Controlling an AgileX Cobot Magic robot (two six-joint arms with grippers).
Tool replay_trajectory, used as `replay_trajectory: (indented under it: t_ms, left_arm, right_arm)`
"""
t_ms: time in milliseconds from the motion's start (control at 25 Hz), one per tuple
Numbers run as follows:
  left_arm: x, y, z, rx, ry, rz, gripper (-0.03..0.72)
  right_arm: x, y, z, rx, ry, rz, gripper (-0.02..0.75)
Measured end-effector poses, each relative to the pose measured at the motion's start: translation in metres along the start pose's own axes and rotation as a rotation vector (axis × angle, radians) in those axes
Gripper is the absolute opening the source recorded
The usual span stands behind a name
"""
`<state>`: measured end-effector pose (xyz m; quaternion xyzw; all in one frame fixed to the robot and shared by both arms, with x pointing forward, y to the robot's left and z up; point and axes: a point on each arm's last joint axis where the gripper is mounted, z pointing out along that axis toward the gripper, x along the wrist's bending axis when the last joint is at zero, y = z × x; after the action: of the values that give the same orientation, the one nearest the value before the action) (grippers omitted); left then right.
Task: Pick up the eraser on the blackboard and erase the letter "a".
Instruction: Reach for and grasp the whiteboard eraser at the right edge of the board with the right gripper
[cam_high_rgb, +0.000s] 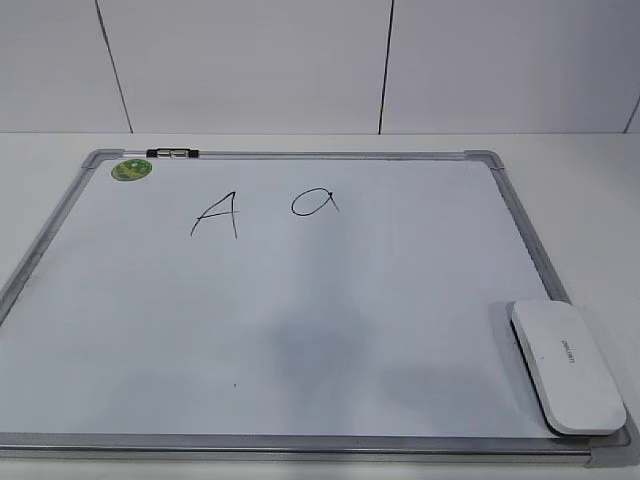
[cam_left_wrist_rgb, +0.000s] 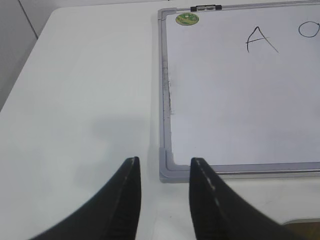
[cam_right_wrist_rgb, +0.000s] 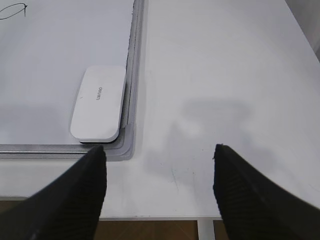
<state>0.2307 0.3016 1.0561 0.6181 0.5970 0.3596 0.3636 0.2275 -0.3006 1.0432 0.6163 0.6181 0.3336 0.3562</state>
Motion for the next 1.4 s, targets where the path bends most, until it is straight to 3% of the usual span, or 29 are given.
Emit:
replay_trajectory:
  t_ms: [1400]
  left_arm:
    - [0.0000, 0.0000, 0.0000, 0.000, 0.000, 0.000, 0.236]
  right_arm:
    - [0.0000, 0.0000, 0.0000, 0.000, 0.000, 0.000, 0.529]
